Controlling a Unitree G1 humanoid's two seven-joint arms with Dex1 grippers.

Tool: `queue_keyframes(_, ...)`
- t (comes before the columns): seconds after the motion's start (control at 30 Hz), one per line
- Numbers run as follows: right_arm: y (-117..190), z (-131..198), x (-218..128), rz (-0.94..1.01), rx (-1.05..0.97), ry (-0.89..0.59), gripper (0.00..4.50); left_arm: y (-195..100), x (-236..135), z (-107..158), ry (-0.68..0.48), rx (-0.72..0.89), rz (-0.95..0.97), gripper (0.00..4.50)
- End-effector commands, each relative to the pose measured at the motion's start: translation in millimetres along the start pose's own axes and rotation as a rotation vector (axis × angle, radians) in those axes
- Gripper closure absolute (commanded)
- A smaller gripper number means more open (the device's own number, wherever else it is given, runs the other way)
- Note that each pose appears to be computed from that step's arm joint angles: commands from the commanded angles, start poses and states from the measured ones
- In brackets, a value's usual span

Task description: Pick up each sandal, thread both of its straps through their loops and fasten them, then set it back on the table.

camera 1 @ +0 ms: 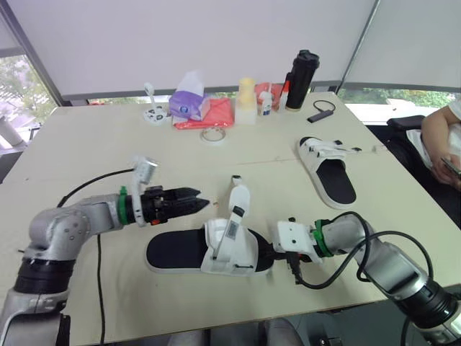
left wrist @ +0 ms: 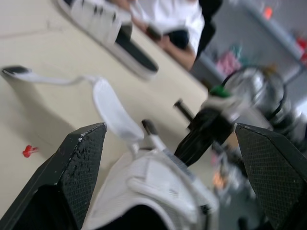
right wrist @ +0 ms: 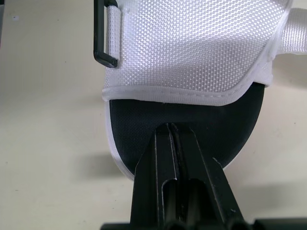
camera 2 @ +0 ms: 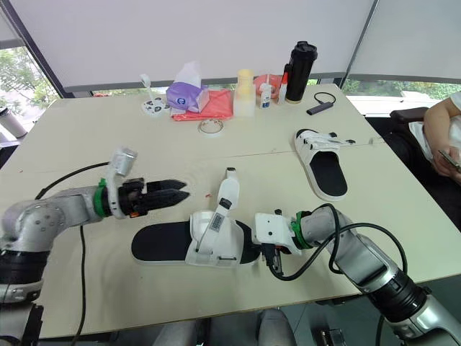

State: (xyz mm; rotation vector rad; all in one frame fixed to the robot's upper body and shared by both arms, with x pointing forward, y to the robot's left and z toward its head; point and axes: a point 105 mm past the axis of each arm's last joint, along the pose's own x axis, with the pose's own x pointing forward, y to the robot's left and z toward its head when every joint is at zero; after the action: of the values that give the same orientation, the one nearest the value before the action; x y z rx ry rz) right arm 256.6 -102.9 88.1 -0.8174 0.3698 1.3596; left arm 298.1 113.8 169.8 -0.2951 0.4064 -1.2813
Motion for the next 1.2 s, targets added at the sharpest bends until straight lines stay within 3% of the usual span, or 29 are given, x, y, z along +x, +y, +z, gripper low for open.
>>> queue_keyframes(0.03,-4,-28,3,-0.039,0.055,0.105,4.50,-1,13,2,0.073,0.076,-0.072,0.07)
queue_keyframes(0.37,-2,-30,2,-0.052,0.061,0.116,4.50,10,28,-2,0.235,0.096,-0.178,0.07)
queue_keyframes(0.57,-2,-30,2,-0.056,0.062,0.116,4.50,18,26,10,0.270,0.103,-0.204,0.07)
queue_keyframes(1.2,-1,-32,1,-0.061,0.060,0.129,4.50,8,63,-8,0.370,0.084,-0.271,0.07)
